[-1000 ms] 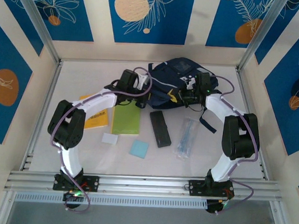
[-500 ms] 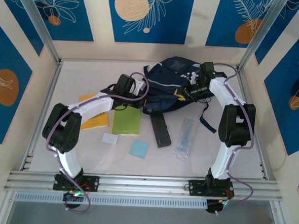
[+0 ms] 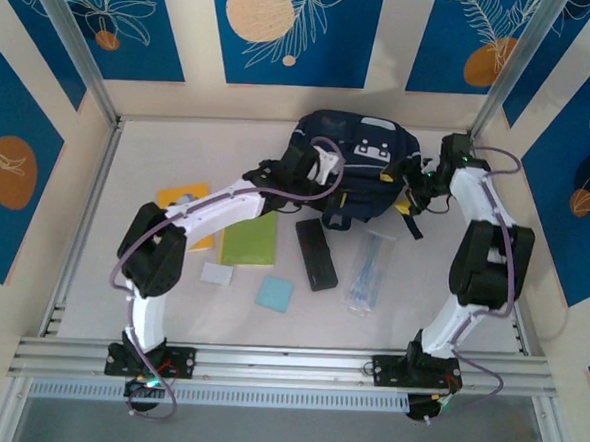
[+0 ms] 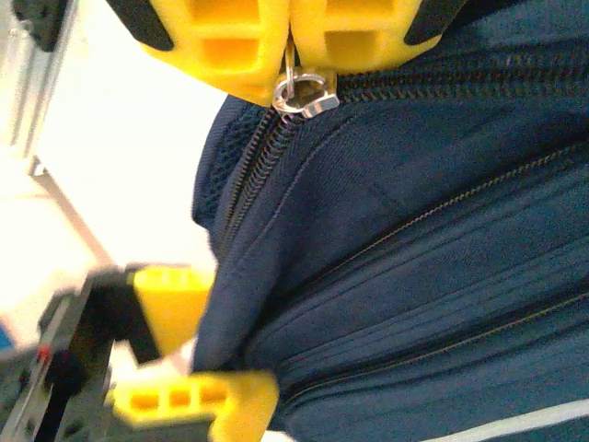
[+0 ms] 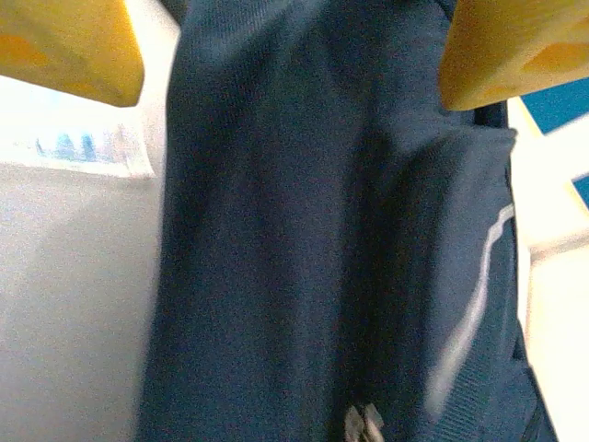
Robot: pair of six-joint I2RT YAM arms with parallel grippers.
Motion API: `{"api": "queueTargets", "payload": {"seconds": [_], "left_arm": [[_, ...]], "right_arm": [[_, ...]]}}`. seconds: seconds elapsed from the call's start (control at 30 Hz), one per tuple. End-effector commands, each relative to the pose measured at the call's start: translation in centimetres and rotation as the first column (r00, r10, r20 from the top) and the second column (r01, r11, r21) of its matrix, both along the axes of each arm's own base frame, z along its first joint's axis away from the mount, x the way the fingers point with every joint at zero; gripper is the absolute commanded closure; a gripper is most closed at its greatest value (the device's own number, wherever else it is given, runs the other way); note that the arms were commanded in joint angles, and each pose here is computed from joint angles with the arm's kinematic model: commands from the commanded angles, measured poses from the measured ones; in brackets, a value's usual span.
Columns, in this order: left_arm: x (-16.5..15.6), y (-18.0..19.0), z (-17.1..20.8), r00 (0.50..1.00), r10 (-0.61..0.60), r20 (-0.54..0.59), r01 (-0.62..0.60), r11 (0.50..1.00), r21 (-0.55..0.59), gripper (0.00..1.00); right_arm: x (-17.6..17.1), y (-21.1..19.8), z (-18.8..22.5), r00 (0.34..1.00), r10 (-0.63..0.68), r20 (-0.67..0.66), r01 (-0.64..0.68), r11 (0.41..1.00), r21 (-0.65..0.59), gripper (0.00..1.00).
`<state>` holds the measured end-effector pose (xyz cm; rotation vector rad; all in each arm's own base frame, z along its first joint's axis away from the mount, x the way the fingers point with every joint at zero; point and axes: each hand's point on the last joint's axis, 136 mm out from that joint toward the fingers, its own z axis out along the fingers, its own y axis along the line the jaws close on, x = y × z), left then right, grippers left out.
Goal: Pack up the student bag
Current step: Unzip the student bag at the top-right of the table.
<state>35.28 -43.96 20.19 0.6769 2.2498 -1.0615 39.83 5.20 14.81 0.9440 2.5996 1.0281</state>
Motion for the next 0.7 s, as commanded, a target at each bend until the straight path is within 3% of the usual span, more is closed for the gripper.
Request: {"api": "queueTargets", "payload": {"seconds": [0.0, 0.03, 0.07, 0.23, 0.5, 0.57, 0.67], "left_arm": [[-2.1, -4.5, 4.4, 0.990, -0.136, 0.049, 0.141, 0.982, -0.127, 1.00], [-2.2, -5.2, 4.3, 0.988, -0.144, 0.049, 0.149, 0.980, -0.131, 1.00], [-2.2, -5.6, 4.2, 0.988, -0.148, 0.047, 0.153, 0.979, -0.135, 1.00], [-2.4, -6.6, 3.5, 0.987, -0.157, 0.018, 0.158, 0.975, -0.154, 1.00], [-3.6, -5.7, 3.5, 0.989, -0.144, 0.015, 0.145, 0.975, -0.166, 1.00], [-3.7, -5.4, 3.3, 0.990, -0.138, 0.015, 0.138, 0.977, -0.160, 1.00], [-3.3, -4.2, 2.3, 0.993, -0.119, 0.017, 0.120, 0.985, -0.122, 1.00]], "right_arm": [[-2.4, -0.5, 1.3, 0.996, -0.085, 0.038, 0.084, 0.996, 0.021, 0.12], [-3.3, -0.6, 1.4, 0.994, -0.107, 0.037, 0.105, 0.994, 0.041, 0.02], [-4.0, -0.4, 1.4, 0.992, -0.123, 0.039, 0.121, 0.991, 0.062, 0.01], [-5.3, 1.5, 1.4, 0.983, -0.178, 0.039, 0.165, 0.959, 0.229, 0.01], [-2.1, 4.7, 0.4, 0.966, -0.255, 0.049, 0.230, 0.928, 0.294, 0.02], [-1.6, 5.6, 0.0, 0.966, -0.253, 0.050, 0.227, 0.926, 0.300, 0.18], [-1.7, 5.6, -0.5, 0.960, -0.273, 0.060, 0.245, 0.925, 0.290, 0.91]]}}
